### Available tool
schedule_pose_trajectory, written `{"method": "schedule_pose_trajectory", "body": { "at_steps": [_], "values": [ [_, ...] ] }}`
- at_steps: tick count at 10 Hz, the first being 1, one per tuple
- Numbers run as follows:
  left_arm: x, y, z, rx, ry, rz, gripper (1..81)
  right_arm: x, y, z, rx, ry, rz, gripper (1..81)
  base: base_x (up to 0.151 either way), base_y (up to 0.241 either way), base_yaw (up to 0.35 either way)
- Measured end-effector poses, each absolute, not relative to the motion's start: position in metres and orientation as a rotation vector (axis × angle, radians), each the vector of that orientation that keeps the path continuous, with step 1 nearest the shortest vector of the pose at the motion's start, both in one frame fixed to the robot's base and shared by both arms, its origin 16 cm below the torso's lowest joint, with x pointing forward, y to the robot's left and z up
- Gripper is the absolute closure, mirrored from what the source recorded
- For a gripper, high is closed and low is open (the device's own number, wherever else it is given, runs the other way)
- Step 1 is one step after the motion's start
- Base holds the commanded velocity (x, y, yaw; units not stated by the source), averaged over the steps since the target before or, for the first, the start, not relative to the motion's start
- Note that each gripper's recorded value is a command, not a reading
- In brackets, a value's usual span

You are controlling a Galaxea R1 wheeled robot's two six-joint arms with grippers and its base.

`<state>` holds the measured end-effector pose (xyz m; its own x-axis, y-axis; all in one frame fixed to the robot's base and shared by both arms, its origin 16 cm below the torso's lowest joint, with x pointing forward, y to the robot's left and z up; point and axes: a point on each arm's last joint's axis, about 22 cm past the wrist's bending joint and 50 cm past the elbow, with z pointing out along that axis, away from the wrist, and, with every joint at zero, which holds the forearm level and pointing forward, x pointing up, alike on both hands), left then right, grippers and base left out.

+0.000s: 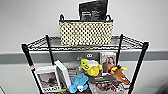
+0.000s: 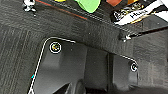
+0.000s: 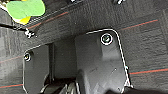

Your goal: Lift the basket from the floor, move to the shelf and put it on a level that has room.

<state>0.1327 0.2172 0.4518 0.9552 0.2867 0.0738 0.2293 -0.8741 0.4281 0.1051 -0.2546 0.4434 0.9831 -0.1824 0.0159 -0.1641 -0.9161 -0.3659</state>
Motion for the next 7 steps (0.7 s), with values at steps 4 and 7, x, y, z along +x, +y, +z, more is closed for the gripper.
{"method": "schedule_pose_trajectory", "body": {
  "at_steps": [4,7],
  "values": [
    [0.123,0.207,0.436,2.738,0.332,0.193,1.0,0.103,-0.218,0.429,-2.788,0.212,-0.09,1.0,0.0,0.0,0.0],
    [0.111,0.17,0.431,2.733,0.304,0.175,1.0,0.077,-0.182,0.424,-2.782,0.126,-0.066,1.0,0.0,0.0,0.0]
  ]
}}
